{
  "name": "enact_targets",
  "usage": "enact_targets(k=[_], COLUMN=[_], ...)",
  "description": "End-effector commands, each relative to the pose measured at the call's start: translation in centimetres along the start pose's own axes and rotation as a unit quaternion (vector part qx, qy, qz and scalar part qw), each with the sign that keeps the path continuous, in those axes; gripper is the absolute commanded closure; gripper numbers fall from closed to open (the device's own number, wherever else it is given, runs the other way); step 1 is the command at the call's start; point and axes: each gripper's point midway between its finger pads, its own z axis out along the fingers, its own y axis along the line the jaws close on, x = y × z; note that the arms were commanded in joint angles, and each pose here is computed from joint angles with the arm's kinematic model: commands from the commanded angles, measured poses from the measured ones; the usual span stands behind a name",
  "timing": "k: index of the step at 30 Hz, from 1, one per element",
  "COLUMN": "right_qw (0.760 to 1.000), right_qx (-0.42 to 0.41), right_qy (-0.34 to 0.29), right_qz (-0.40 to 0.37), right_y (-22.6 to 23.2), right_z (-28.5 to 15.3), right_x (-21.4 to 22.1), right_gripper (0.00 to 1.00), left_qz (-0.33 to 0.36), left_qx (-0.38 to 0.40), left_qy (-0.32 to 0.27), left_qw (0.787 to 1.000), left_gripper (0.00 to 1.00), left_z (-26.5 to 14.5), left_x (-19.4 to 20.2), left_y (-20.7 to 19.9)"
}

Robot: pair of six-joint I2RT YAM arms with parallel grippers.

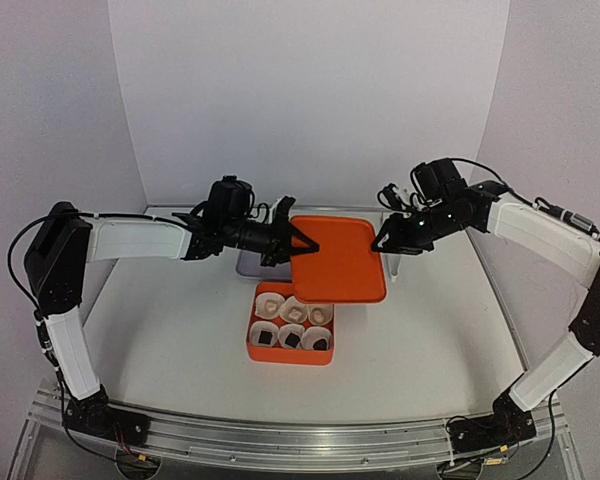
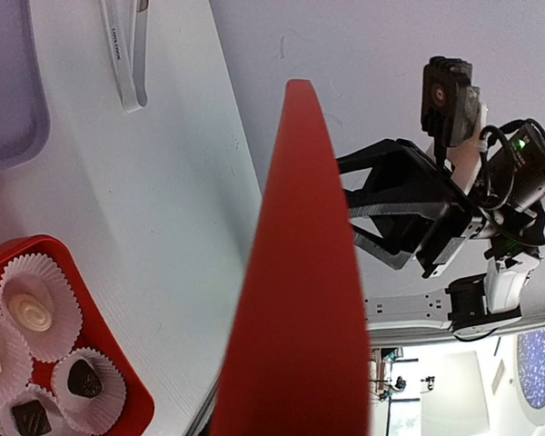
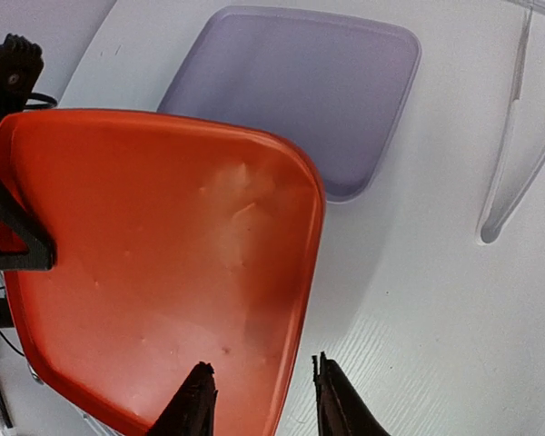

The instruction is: Pack the chocolate

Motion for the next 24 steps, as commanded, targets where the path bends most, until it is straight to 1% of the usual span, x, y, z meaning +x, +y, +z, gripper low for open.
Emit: enact_targets(k=[1,3,5,6,8,10,14,17,21,24], right_qw=[0.996,0.987,0.975,0.963,0.935,0.898,0.833,0.793,0.759,0.729], right_qx=[-0.01,-0.011,-0.021,-0.025,-0.038,-0.049,-0.067,-0.038,0.022,0.066], right_qy=[-0.048,-0.069,-0.079,-0.082,-0.085,-0.095,-0.109,-0.11,-0.104,-0.13], right_qz=[-0.08,-0.142,-0.208,-0.254,-0.341,-0.427,-0.539,-0.597,-0.643,-0.669], right_y=[1.3,1.8,2.8,3.7,5.5,7.4,9.9,10.6,10.6,11.1], right_z=[-2.5,-3.3,-4.0,-4.2,-4.3,-3.9,-3.4,-2.1,0.4,2.2], right_x=[-1.4,-1.5,-0.9,-0.4,0.9,2.0,3.9,4.5,4.3,3.5], right_gripper=[0.55,0.39,0.18,0.15,0.12,0.11,0.09,0.09,0.07,0.07], left_qz=[-0.04,-0.064,-0.1,-0.119,-0.156,-0.194,-0.252,-0.284,-0.321,-0.336], left_qx=[0.022,0.022,0.021,0.015,0.002,-0.01,-0.047,-0.066,-0.08,-0.087], left_qy=[-0.004,-0.005,0.002,0.006,0.015,0.021,0.018,0.011,0.003,-0.008], left_qw=[0.999,0.998,0.995,0.993,0.988,0.981,0.966,0.957,0.944,0.938], left_gripper=[1.0,1.0,1.0,1.0,1.0,1.0,1.0,1.0,1.0,1.0], left_z=[-0.2,-0.4,-0.6,-0.6,-0.7,-0.7,-0.9,-1.2,-1.5,-1.8], left_x=[-1.4,-1.7,-2.0,-2.0,-2.2,-2.3,-2.4,-2.7,-2.7,-2.6], left_y=[-1.6,-1.4,-1.1,-0.8,-0.2,0.5,1.9,2.4,2.9,3.0])
